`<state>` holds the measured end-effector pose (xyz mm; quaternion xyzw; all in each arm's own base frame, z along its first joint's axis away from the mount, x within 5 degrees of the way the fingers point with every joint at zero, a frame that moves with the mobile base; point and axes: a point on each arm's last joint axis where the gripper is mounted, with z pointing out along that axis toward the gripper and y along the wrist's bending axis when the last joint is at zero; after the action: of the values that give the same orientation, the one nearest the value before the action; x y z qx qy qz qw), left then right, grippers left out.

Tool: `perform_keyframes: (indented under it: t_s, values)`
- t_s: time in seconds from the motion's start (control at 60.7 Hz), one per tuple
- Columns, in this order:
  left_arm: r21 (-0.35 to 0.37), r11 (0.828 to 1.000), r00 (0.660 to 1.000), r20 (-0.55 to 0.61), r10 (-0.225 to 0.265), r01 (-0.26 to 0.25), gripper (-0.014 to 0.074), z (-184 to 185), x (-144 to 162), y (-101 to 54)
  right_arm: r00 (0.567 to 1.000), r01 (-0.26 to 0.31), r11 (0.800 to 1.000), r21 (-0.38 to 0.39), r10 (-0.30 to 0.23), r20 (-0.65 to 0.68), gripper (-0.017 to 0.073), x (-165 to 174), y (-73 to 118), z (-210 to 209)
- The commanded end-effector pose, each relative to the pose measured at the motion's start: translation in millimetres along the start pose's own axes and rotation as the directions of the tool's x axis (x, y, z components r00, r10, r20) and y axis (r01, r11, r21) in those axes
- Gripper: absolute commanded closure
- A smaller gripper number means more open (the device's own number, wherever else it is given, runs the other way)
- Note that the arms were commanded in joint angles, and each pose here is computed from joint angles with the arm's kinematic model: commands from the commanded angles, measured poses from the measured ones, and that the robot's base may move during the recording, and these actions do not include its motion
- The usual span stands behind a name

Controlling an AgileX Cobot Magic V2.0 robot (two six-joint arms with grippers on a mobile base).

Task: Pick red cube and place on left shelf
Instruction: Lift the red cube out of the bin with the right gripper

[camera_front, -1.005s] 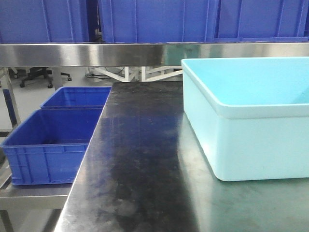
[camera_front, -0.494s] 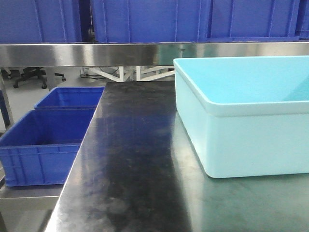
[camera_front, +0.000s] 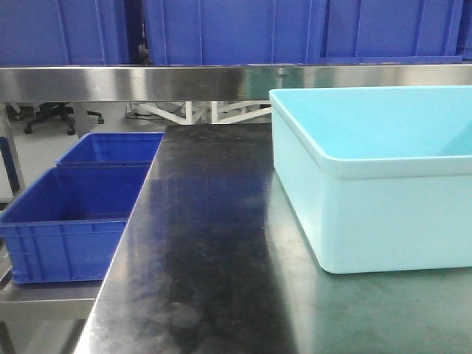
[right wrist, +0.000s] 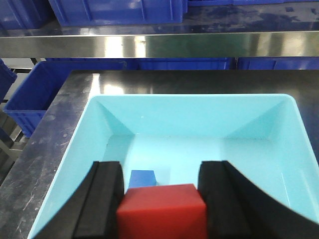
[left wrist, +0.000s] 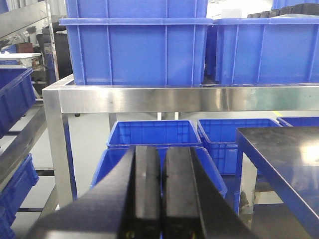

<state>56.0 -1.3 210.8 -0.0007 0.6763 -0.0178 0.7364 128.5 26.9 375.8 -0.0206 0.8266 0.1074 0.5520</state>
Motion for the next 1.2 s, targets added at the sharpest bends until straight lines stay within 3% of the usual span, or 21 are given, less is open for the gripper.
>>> perform_keyframes:
  t_s: [0.0, 1.186]
  values:
    - [0.006, 1.000, 0.997, 0.074, 0.000, 0.000, 0.0492, -1.0, -0.2, -0.2, 0.995, 0.009, 1.000, -0.014, -0.007, 0.100, 0.0503, -13.6, 2.4, -5.4]
    - [0.006, 1.000, 0.997, 0.074, 0.000, 0.000, 0.0492, -1.0, -0.2, -0.2, 0.996, 0.008, 1.000, -0.013, -0.007, 0.093, 0.0503, -13.5, 2.3, -3.5]
